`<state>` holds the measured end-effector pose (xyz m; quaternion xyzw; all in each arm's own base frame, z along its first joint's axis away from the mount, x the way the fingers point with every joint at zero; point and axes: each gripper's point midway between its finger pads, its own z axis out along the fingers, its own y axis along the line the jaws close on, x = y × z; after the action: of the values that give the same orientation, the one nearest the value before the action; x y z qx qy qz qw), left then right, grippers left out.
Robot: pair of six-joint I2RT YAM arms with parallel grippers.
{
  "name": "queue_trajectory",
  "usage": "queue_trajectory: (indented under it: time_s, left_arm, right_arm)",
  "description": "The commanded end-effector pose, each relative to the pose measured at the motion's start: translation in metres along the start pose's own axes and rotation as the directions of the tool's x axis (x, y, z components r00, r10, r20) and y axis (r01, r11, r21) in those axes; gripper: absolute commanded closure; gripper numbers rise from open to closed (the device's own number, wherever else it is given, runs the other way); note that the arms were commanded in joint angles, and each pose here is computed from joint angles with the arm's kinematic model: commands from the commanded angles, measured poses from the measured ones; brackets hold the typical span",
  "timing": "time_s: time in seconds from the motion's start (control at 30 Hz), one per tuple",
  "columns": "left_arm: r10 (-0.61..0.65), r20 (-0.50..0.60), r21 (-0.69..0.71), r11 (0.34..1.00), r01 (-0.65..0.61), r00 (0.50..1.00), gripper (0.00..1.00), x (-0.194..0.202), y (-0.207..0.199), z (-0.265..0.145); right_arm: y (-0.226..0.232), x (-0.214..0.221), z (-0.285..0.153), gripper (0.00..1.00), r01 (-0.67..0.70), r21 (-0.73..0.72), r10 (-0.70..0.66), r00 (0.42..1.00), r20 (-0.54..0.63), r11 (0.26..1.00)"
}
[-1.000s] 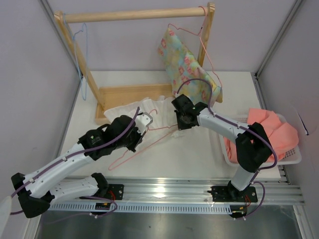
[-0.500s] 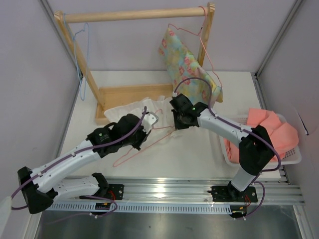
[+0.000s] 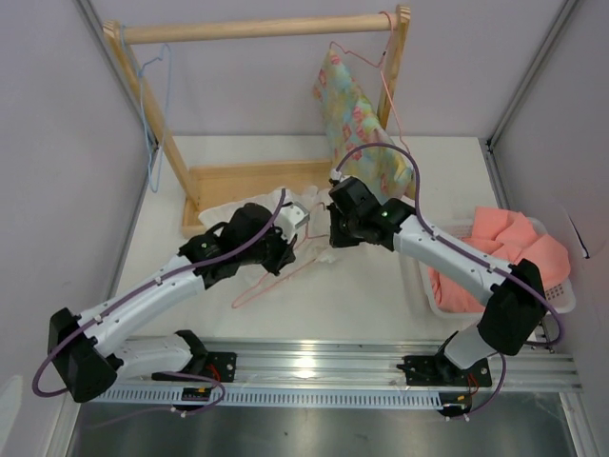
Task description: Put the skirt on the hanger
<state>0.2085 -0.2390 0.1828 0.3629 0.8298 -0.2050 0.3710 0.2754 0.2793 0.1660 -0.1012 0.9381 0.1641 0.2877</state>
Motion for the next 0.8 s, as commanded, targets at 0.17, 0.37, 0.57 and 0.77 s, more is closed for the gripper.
queue_trajectory:
  time_s: [0.17, 0.37, 0.57, 0.77]
  left_arm:
    - [-0.031, 0.082, 0.259, 0.966, 0.009, 0.996, 1.00, -0.028, -0.022, 0.025]
    - [-0.059, 0.053, 0.349, 0.936, 0.037, 0.997, 1.00, -0.019, -0.028, 0.044]
    - [-0.100, 0.004, 0.409, 0.908, 0.089, 0.995, 1.00, -0.012, -0.023, 0.059]
    - [-0.133, -0.091, 0.450, 0.879, 0.160, 0.987, 1.00, 0.001, -0.007, 0.077]
  right_arm:
    - [0.046, 0.000, -0.048, 1.00, -0.012, -0.145, 0.021, 0.998, 0.061, 0.989]
    - [0.036, 0.017, -0.039, 1.00, 0.035, -0.096, -0.030, 0.998, 0.049, 0.995]
    - [-0.001, 0.033, -0.007, 1.00, 0.121, -0.006, -0.121, 0.990, 0.077, 0.993]
    - [-0.008, 0.013, -0.002, 0.78, 0.186, -0.076, -0.165, 0.961, 0.222, 0.980]
